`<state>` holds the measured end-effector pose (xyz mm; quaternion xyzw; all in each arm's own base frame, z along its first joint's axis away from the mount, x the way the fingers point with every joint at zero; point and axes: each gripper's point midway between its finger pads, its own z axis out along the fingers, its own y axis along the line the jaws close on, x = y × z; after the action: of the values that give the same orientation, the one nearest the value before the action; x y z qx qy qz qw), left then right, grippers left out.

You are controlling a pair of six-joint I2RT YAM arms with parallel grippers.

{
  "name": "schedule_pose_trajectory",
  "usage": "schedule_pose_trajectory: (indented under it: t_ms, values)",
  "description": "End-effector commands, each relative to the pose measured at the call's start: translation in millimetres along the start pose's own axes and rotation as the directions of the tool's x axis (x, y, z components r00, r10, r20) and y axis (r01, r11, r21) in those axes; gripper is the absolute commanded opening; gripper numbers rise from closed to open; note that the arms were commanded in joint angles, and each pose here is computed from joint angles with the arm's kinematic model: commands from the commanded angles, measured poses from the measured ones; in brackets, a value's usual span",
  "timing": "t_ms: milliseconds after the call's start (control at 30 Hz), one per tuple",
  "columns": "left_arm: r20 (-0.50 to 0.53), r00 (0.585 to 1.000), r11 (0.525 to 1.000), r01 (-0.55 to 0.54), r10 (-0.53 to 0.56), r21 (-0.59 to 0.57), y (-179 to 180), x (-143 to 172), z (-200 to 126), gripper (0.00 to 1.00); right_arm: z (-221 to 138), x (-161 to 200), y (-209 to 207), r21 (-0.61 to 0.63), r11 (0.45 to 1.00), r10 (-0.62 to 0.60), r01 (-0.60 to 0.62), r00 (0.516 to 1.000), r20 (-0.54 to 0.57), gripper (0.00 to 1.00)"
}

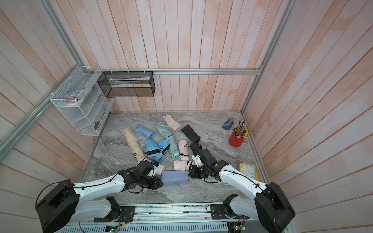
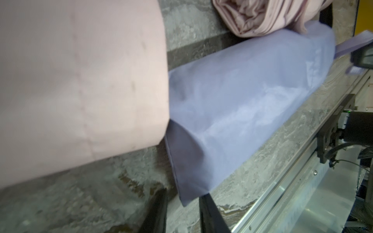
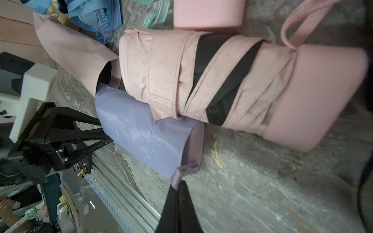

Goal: Take umbrellas out of sleeves
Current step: Take out the umbrella from the umbrella sleeve.

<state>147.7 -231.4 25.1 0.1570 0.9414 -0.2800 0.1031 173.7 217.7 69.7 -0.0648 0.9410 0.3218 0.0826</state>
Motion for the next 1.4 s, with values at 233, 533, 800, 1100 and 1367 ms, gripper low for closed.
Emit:
schedule_pose_trajectory:
  t_ms: [233, 533, 800, 1100, 1367]
  values:
    - [-0.018, 0.998, 0.997, -0.061, 0.060, -0.046, 0, -5, 3, 0.31, -2, -3, 4, -0.017, 1.000, -0.004, 0.004, 1.000, 0.009, 0.00]
    - [-0.041, 0.991, 0.989, -0.129, 0.126, -0.068, -5, -4, 5, 0.27, -2, -3, 4, -0.019, 1.000, -0.001, 0.001, 1.000, 0.010, 0.00]
    - [-0.021, 0.990, 0.982, -0.140, 0.138, -0.129, 3, -10, 3, 0.37, -2, -2, 5, -0.025, 1.000, 0.001, -0.001, 1.000, 0.008, 0.00]
    - [-0.012, 0.988, 0.985, -0.153, 0.153, -0.075, -8, -12, 5, 0.19, -2, -1, 2, -0.018, 1.000, 0.004, -0.004, 1.000, 0.007, 0.00]
    - [0.030, 0.993, 0.989, -0.110, 0.114, -0.103, -4, -15, 0, 0.00, -1, 3, -2, -0.007, 1.000, 0.009, -0.009, 1.000, 0.003, 0.00]
